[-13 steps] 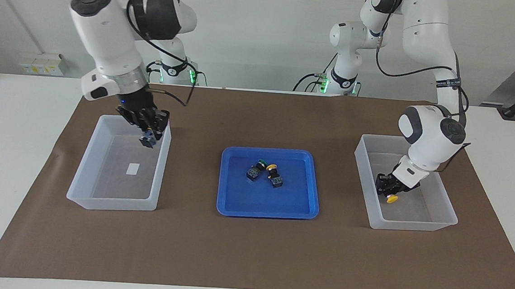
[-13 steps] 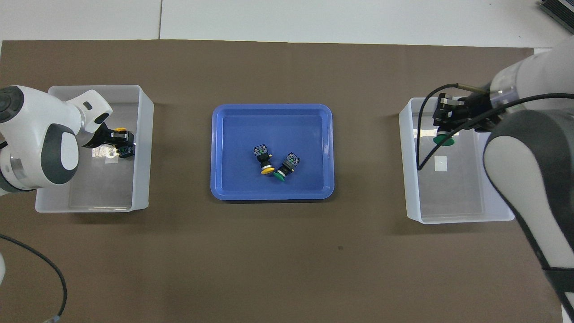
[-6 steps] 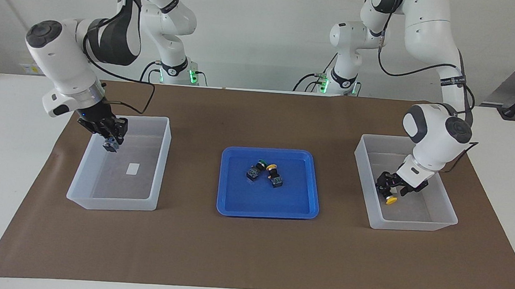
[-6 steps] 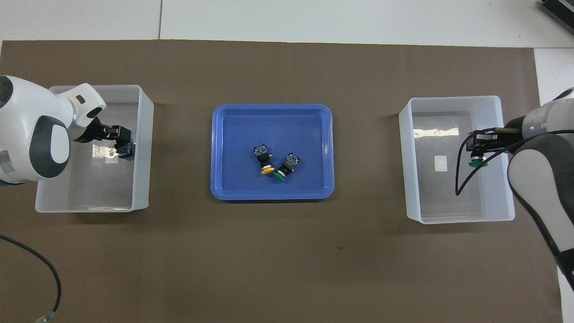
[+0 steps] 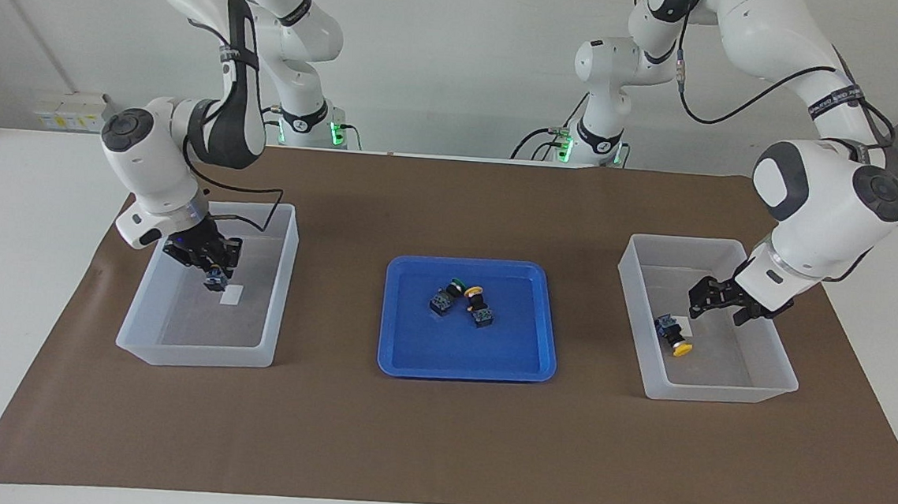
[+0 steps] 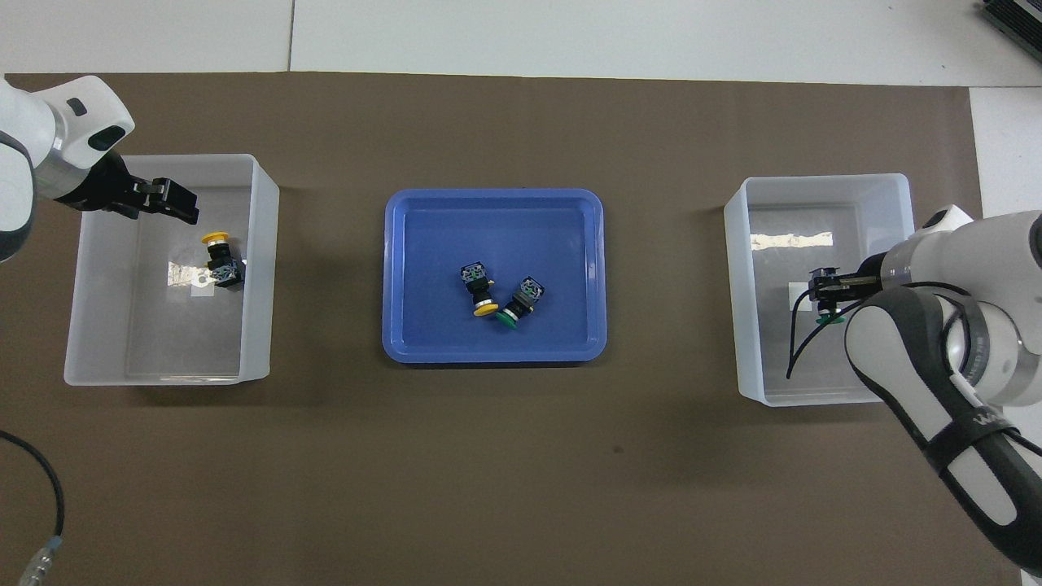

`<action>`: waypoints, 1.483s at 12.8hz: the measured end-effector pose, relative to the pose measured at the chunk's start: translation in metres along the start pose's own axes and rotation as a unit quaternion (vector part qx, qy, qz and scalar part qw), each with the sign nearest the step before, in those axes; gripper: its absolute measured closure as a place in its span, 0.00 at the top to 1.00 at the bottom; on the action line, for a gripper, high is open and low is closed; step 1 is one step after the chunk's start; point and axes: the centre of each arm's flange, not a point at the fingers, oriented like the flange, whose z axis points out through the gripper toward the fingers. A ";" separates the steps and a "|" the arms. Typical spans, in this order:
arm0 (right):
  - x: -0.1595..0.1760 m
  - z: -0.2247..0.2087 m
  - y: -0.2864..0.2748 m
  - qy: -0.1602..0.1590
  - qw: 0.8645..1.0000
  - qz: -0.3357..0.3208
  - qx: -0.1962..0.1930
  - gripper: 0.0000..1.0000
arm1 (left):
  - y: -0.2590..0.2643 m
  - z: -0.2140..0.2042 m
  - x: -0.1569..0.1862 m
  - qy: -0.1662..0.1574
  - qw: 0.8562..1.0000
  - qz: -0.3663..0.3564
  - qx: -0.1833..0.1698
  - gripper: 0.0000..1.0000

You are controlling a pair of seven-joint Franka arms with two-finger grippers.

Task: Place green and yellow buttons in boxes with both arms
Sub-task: 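Carry the green button into the right bin and open the right gripper, then reach the left gripper to another yellow button while the right gripper withdraws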

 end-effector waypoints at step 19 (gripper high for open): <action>0.003 -0.128 -0.013 0.025 1.000 0.004 0.007 1.00 | 0.314 0.078 -0.019 0.037 0.984 -0.173 -0.016 0.79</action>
